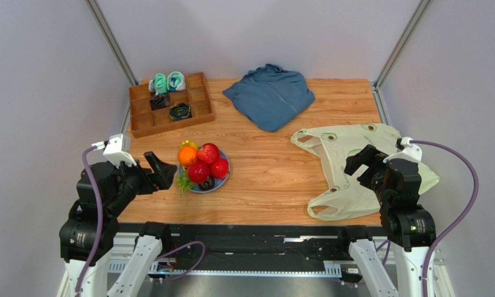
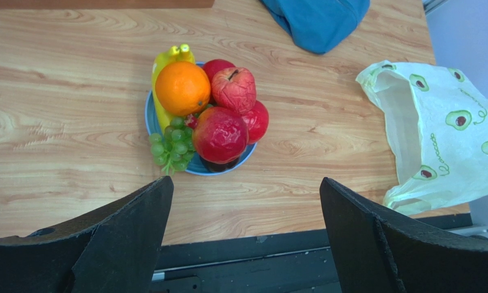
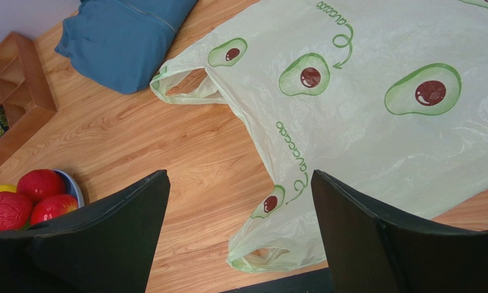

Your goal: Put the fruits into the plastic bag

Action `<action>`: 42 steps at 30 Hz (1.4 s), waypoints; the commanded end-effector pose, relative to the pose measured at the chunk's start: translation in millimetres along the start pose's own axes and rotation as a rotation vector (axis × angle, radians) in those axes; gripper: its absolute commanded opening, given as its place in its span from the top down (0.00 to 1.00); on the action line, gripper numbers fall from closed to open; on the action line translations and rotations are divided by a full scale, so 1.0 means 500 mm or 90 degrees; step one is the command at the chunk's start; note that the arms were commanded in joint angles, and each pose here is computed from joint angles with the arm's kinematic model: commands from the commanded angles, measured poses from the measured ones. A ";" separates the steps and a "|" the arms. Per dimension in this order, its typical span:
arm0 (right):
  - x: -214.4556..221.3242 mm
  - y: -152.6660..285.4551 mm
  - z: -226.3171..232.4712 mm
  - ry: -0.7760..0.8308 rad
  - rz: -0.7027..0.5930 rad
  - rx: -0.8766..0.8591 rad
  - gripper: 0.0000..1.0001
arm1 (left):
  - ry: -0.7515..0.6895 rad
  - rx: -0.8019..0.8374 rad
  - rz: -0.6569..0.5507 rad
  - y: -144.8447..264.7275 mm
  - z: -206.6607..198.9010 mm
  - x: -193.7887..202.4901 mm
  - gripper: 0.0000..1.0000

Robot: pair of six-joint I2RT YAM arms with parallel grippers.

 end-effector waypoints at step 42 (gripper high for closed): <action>0.167 -0.397 0.274 0.355 0.266 -0.047 0.27 | 0.048 0.064 0.035 -0.024 -0.012 0.042 0.04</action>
Point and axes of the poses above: each gripper's point midway between its finger pads, its own y axis back along the fingers, its own z axis along the line the jaws close on, x = y × z, the point moved 5 cm from there along y, back along the fingers, and after that the axes turned 4 degrees about y, right-handed, at the moved point
